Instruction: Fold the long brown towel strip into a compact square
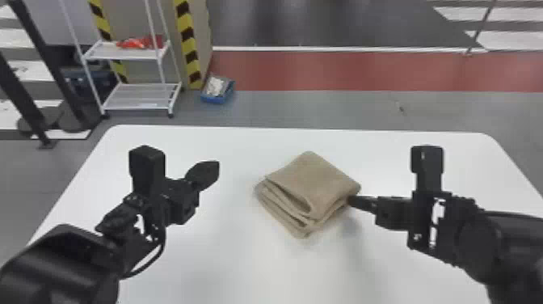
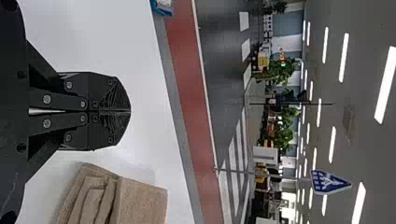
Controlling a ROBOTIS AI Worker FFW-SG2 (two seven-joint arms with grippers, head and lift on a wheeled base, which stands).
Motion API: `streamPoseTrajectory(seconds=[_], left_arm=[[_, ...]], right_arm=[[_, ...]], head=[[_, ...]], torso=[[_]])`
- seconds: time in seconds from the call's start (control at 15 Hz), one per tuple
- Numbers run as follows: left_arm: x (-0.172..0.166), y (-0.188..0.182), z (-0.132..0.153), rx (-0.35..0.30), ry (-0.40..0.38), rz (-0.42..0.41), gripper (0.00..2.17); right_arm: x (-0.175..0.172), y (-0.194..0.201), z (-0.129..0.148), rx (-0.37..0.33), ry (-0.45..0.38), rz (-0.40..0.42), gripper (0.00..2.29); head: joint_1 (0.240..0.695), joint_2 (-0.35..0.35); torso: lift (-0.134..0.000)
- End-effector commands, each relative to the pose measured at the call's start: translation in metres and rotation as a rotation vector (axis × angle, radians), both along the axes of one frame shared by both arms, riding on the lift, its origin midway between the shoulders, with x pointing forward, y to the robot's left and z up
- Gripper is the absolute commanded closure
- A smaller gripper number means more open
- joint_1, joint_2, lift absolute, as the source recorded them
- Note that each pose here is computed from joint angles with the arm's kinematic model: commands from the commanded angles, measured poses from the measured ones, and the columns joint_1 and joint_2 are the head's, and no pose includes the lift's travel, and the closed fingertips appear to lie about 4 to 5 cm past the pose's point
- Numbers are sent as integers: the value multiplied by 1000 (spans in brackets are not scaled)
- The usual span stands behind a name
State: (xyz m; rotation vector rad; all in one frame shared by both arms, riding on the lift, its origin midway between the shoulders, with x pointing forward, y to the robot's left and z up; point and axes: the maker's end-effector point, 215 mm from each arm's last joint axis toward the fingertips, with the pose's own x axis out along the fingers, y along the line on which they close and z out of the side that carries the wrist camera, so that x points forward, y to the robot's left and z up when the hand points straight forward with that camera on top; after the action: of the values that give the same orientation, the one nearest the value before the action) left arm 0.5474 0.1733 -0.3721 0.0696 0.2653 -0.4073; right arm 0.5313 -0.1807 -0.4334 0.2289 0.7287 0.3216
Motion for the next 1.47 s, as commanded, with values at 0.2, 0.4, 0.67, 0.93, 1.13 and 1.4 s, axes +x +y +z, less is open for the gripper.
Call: streamPoseTrajectory(seconds=[0.2,0.4,0.67,0.93,1.13,1.4], left_arm=[[-2,4,-6,9,10,1,1855],[3,10,-14,20,22,12,1855],[15,3,-25,21,5,10,1855],[21,-16,-40,15,-2,-8,1855],[21,-31,-53,16,9,-28,1855],[19,-40,-66,5,23,-37,1855]], right_arm=[[96,-9,32,0,-94,-18,1892],[85,3,24,36,-58,14,1892],[36,-43,26,82,-102,-52,1892],[-6,-118,72,79,-311,-133,1892],[-31,-146,113,20,-461,-146,1892],[-63,-158,119,-16,-556,-140,1892]], head=[[695,-14],[695,-9],[695,0],[695,-63],[695,-140],[695,-199]], torso=[[-124],[-124],[-124],[-124],[-124],[-124]])
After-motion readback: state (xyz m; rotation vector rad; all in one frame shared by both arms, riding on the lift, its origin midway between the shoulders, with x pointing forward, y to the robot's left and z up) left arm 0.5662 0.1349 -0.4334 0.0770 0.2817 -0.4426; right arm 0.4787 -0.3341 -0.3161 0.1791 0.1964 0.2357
